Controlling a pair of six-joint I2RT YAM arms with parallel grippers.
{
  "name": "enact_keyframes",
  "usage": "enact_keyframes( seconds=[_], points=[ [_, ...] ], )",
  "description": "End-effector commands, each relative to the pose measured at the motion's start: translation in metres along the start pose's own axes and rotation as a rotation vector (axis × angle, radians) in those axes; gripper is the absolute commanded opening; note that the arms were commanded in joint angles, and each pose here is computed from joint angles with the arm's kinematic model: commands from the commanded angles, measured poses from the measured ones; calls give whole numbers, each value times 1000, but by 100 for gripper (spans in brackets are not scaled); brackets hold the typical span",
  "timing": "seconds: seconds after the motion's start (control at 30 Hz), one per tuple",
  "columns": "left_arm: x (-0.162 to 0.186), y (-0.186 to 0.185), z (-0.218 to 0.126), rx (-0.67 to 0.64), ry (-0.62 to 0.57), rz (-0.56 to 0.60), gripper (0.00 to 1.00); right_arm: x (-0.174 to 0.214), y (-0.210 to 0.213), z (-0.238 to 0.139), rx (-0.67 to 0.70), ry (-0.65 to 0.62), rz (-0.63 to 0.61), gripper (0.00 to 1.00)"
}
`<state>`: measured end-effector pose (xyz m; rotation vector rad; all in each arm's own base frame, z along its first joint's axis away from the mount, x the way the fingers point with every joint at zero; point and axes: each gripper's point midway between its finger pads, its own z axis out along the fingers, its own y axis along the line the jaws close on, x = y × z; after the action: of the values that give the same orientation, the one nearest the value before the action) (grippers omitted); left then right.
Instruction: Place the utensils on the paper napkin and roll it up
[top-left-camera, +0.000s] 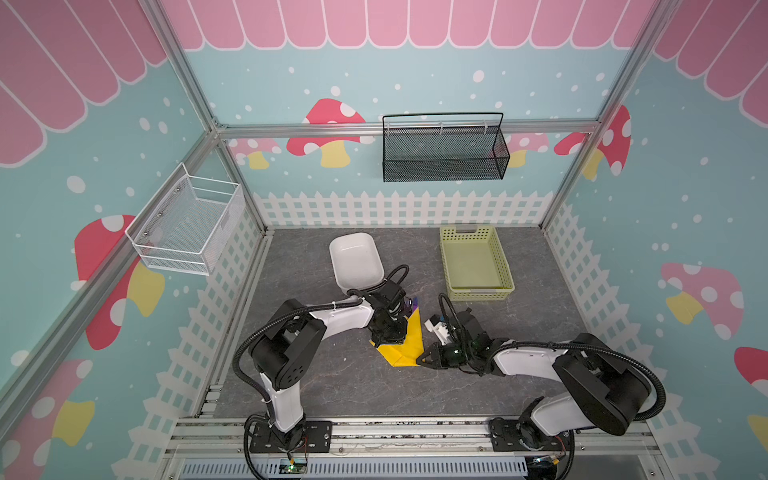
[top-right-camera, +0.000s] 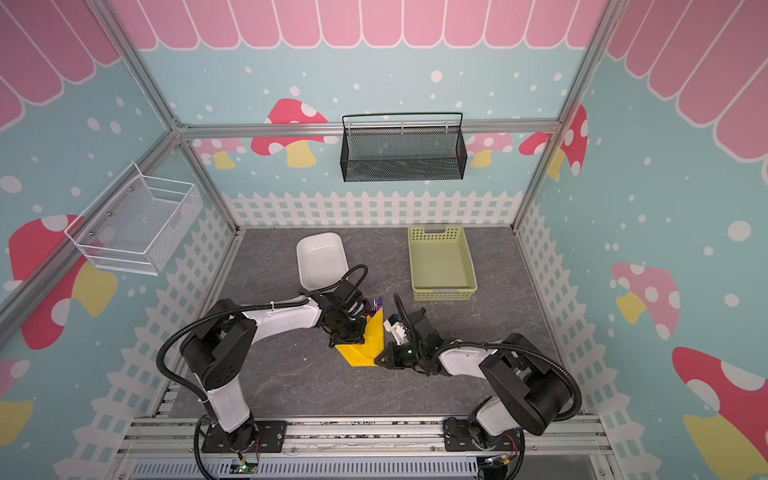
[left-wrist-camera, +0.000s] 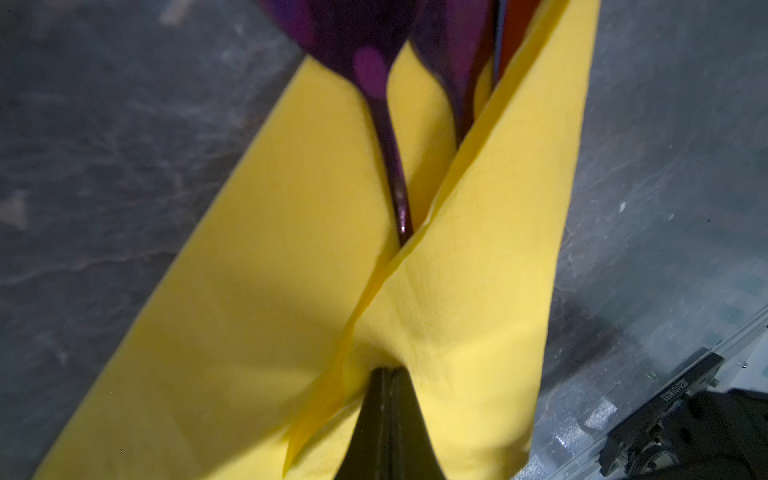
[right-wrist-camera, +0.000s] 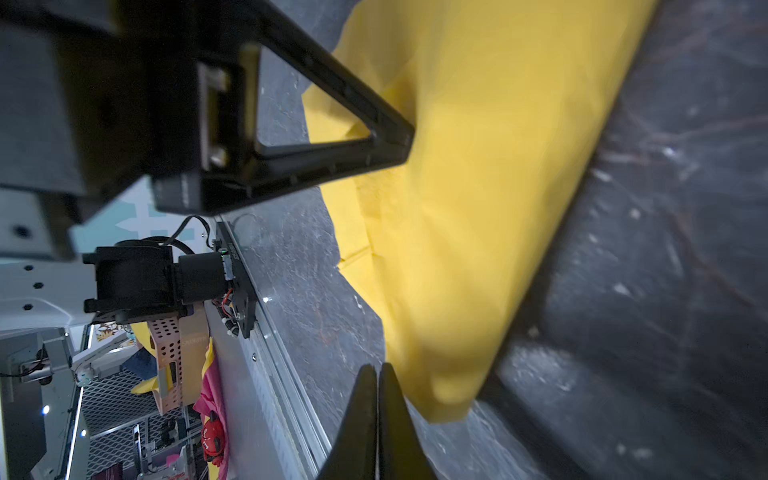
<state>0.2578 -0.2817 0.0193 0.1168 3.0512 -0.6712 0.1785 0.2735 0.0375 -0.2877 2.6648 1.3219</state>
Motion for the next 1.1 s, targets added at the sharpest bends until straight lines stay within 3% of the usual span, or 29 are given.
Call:
enact_keyframes(
  seconds=[0.0,0.27,0.57,0.9,1.07],
  points=[
    [10,24,13,-82,26,-3,0,-1,-1,-2,16,-22,11,7],
    [11,25,13,-85,27,-2,0,-7,-3,1,27,-38,3,6],
    [11,24,12,-81,27,-1,0,2,-20,16,52,36,44,6],
    [12,25,12,-81,29,-2,0,-11,-4,-2,39,-59,-1,7],
    [12,24,12,-78,29,0,0,-2,-15,0,61,-32,23,6]
  ],
)
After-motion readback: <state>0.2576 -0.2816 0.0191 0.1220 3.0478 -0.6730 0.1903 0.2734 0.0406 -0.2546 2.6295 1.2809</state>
